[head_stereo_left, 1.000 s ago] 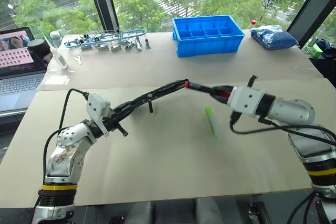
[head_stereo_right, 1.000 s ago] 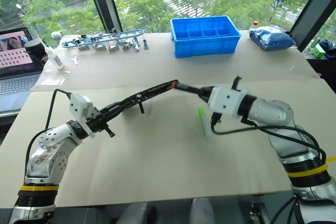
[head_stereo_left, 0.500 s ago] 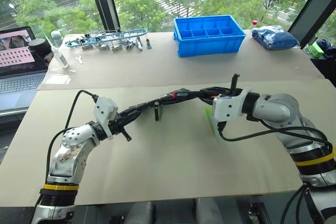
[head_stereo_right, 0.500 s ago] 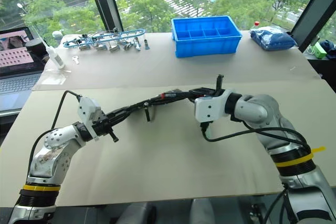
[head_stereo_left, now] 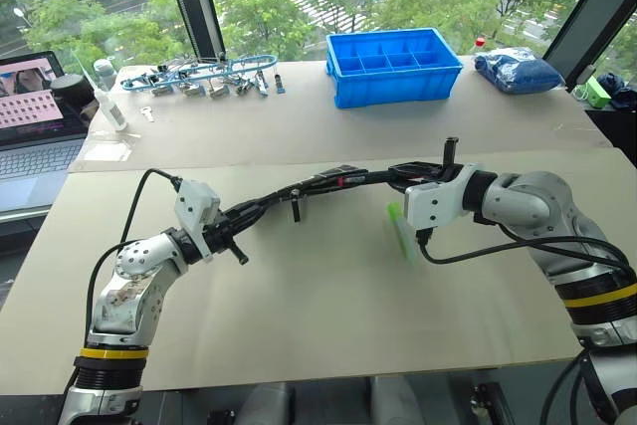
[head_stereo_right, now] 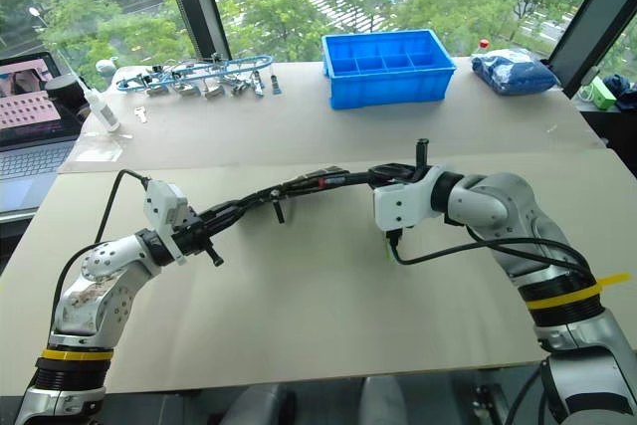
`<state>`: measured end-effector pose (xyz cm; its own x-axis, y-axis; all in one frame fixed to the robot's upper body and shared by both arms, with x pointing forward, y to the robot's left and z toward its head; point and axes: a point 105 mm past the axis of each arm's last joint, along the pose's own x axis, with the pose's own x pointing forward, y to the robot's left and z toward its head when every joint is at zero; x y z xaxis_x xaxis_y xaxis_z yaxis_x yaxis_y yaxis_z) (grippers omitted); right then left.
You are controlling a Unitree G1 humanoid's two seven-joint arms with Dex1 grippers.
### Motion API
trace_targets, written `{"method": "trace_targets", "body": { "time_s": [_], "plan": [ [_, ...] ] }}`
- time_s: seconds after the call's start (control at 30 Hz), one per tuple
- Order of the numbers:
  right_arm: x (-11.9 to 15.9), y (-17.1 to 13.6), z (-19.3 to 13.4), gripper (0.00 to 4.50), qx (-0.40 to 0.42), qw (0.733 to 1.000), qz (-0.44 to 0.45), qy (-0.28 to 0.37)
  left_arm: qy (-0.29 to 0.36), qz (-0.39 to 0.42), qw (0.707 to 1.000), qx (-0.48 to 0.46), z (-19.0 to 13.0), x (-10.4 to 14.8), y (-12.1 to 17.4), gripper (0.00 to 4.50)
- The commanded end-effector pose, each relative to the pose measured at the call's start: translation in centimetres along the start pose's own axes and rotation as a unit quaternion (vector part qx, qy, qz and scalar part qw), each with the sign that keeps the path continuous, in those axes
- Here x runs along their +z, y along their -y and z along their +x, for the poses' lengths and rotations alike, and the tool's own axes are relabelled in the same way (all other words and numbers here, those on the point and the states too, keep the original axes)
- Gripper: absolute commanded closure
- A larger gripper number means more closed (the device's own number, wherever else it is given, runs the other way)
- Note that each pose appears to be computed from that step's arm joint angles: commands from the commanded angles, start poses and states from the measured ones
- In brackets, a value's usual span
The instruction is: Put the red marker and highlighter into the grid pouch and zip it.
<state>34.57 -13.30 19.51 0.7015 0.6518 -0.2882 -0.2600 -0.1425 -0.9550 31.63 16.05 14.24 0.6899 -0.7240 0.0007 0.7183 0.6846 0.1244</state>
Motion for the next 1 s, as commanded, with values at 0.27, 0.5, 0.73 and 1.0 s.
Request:
{"method": "trace_targets", "body": {
  "time_s": [0.27, 0.5, 0.73, 1.0],
  "plan": [
    [0.7, 1.0, 2.2, 4.02, -0.02, 0.999, -0.02, -0.015, 0.018, 0.02, 1.0, -0.013, 0.4, 1.5, 0.3, 4.5],
    [4.8, 1.7, 5.5, 4.02, -0.033, 0.999, -0.004, 0.042, 0.019, 0.02, 0.999, -0.017, 0.8, 1.5, 0.3, 4.5],
    [7.3, 0.0, 8.0, 4.02, -0.009, 0.995, -0.021, 0.095, 0.02, 0.022, 0.999, -0.018, 0.8, 1.7, 0.1, 4.5],
    [6.3, -1.1, 8.8, 2.72, 0.018, 0.993, 0.001, 0.115, 0.023, 0.027, 0.999, -0.017, 0.6, 1.9, 0.1, 4.5]
  ]
}}
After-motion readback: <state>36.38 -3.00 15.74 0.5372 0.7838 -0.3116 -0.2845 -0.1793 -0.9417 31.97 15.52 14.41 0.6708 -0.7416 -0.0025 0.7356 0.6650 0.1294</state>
